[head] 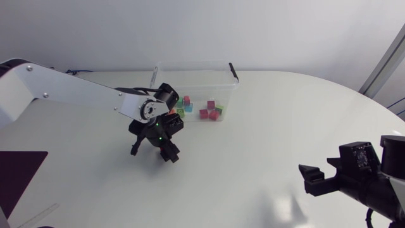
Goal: Place the duplo bricks in the container
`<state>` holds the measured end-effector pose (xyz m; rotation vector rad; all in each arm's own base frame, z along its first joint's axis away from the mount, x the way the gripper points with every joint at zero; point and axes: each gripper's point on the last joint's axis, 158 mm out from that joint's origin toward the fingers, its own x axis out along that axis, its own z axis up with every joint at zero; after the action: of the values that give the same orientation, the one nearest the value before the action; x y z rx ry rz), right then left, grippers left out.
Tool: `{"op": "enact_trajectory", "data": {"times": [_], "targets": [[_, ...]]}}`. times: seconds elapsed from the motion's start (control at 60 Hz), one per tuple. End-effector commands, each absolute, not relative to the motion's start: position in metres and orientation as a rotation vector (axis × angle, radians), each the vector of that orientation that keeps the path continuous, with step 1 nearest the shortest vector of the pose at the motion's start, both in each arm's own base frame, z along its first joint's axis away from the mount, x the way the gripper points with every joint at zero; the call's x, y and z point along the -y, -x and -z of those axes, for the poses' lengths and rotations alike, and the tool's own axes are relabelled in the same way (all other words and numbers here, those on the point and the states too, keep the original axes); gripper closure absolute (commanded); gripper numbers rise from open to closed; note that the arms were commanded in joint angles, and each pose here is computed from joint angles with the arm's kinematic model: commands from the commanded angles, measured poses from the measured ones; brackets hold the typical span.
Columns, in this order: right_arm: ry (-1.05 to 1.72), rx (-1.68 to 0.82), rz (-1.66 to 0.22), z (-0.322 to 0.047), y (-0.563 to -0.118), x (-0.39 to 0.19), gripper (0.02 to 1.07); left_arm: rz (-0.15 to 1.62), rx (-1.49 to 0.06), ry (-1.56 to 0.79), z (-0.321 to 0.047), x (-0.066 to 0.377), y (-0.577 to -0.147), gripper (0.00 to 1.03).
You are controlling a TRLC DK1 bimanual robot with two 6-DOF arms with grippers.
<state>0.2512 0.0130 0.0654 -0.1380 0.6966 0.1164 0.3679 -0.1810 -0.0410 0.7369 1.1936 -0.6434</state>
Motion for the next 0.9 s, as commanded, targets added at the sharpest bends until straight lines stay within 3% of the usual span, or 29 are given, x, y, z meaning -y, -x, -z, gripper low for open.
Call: {"op": "enact_trajectory", "data": {"times": [0.0,0.05,0.133,0.45,0.883], "targets": [[0.121,-0.709,-0.123,-0.062,-0.251,-0.016,0.06,0.666,-1.299,-0.778,0.076,0.169,-0.34,0.65],[0.121,-0.712,-0.121,-0.061,-0.251,-0.015,0.06,0.677,-1.311,-0.79,0.079,0.167,-0.334,0.74],[0.121,-0.714,-0.119,-0.059,-0.249,-0.015,0.06,0.679,-1.312,-0.793,0.079,0.165,-0.33,0.76],[0.123,-0.712,-0.12,-0.059,-0.248,-0.015,0.06,0.667,-1.221,-0.779,0.037,0.166,-0.338,0.76],[0.124,-0.695,-0.117,-0.076,-0.256,-0.015,0.06,0.588,-0.752,-0.666,-0.148,0.187,-0.41,0.76]]}}
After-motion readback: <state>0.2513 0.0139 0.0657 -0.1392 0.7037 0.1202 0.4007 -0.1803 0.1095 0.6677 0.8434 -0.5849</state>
